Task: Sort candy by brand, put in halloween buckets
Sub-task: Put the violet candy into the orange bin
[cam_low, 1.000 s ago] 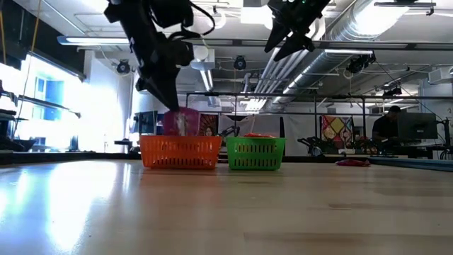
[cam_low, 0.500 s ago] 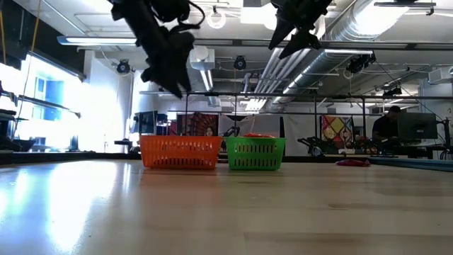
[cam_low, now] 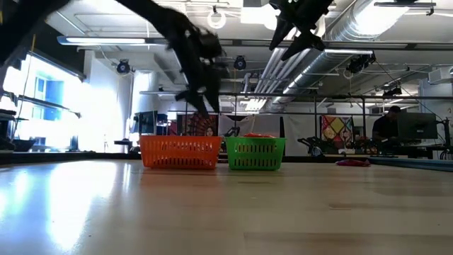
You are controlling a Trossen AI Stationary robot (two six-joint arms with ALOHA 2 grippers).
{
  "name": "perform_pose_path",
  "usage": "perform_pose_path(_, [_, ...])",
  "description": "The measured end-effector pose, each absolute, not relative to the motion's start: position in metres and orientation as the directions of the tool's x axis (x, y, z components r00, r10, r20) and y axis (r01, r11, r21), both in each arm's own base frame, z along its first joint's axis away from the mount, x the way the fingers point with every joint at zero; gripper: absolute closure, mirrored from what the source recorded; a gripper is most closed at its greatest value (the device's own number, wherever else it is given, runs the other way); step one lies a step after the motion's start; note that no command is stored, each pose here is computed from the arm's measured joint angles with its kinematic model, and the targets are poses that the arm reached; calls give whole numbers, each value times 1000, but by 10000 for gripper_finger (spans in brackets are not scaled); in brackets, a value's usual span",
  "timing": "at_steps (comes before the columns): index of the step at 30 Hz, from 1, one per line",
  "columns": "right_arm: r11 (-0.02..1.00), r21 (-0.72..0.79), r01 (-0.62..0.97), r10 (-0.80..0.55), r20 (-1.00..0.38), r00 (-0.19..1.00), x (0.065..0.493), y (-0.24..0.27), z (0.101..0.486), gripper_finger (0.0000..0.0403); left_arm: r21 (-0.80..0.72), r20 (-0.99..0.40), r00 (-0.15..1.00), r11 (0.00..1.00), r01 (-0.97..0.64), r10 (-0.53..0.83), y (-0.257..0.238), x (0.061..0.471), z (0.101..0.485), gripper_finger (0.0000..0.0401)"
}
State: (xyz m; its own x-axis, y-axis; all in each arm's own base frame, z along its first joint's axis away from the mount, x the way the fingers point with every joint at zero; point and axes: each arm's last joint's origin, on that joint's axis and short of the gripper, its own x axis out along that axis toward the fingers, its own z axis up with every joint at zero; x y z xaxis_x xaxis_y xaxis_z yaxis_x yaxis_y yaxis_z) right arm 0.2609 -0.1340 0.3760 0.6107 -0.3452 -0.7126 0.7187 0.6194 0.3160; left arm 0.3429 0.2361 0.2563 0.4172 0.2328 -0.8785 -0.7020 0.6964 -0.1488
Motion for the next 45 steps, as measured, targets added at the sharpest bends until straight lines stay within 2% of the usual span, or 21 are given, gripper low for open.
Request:
perform_pose_path(6, [613, 322, 722, -345, -713, 611, 261, -134, 376, 187, -171, -920, 351, 630, -758, 174, 264, 360, 205, 206])
perform_pose_path(12, [604, 331, 725, -346, -710, 613, 261, -134, 376, 187, -163, -953, 282, 596, -786, 111, 270, 365, 166, 206])
perform_pose_path(14, [601, 333, 726, -347, -710, 613, 261, -134, 376, 187, -157, -957, 273, 608, -778, 102, 270, 368, 158, 206])
perform_pose_path(19, [601, 333, 726, -347, -710, 613, 261, -134, 376, 187, -125, -964, 254, 708, -695, 79, 267, 373, 142, 207])
perform_pose_path(23, [592, 342, 730, -347, -710, 613, 261, -134, 376, 187, -128, -953, 285, 708, -695, 107, 270, 374, 150, 210])
perform_pose_path(30, [602, 331, 727, -349, -710, 612, 261, -134, 376, 187, -83, -943, 294, 746, -661, 156, 269, 373, 176, 276])
perform_pose_path(35, [599, 318, 735, -364, -709, 604, 261, -135, 376, 187, -70, -936, 311, 775, -628, 167, 279, 374, 167, 382])
perform_pose_path(39, [594, 317, 740, -369, -709, 601, 261, -135, 376, 187, -115, -940, 318, 769, -629, 120, 286, 376, 140, 395])
perform_pose_path(42, [593, 318, 740, -369, -709, 601, 261, -135, 376, 187, -183, -912, 399, 780, -599, 92, 290, 379, 142, 399])
perform_pose_path(45, [580, 329, 745, -369, -709, 601, 261, -135, 376, 187, -185, -909, 405, 777, -601, 96, 291, 380, 142, 400])
